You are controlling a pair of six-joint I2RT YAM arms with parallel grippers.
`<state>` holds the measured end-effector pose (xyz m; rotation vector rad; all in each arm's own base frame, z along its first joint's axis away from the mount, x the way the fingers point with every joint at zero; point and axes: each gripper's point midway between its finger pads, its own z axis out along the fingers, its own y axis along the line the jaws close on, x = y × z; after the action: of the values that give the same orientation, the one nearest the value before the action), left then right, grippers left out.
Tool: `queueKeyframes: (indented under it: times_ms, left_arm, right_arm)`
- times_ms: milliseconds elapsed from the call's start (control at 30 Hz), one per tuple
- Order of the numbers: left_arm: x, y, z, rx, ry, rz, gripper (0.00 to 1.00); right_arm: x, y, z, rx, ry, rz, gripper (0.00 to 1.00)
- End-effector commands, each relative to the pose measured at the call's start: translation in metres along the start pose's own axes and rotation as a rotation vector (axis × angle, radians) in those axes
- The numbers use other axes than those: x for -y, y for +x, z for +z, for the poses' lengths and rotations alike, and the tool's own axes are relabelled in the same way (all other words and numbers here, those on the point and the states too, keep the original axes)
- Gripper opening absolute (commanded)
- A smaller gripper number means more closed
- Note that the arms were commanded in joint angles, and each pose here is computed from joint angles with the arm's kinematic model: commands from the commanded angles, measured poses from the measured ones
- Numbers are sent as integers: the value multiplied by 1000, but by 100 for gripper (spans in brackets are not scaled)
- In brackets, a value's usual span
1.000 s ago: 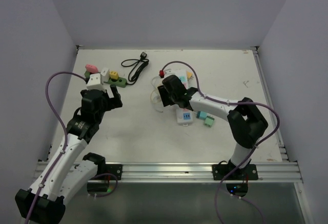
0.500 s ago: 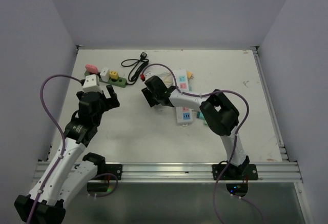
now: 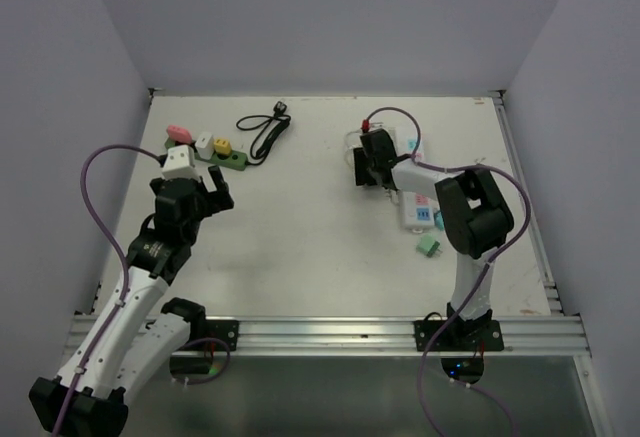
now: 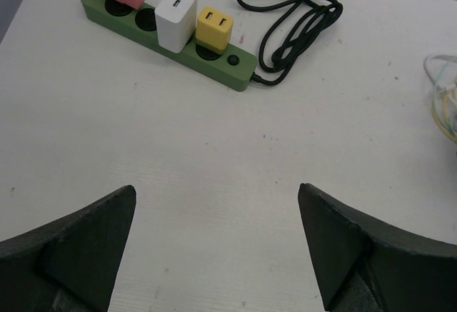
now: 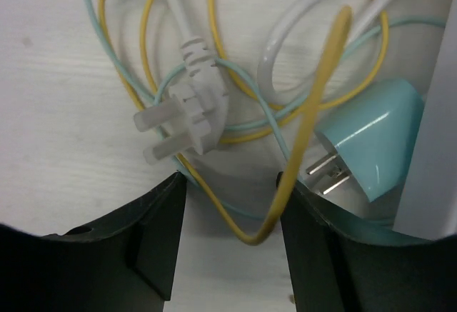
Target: Pull the plug off the socket
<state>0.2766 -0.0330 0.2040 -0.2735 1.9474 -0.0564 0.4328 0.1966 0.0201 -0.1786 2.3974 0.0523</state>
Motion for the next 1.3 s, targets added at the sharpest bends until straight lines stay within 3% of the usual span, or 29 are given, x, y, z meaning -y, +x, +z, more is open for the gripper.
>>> queueKeyframes:
  times_ms: [0,233,433,667,867,1267]
  left_arm:
    - [-2,-1,2,2,-13,-18,99]
    - [1,6,7,-26,-7,-17,99]
    - [16,14,22,-85,27,-56,99]
    - [32,3,50,-132,-14,-126,99]
    - [33,1,99,-158,-156,-194,100]
    - [10,-15,190,-106,-399,-372,100]
  right_arm:
    - [58,32,-3,-116,126,92,57]
    - [62,6,-19,-83,68,162,57]
    - [40,-33,-69,19,-92,192,60]
    - [5,-30,-131,103,-362,189,80]
    - [-11,-31,-166,217,-513,173,95]
    - [-25,-36,-173,243,-605,213,97]
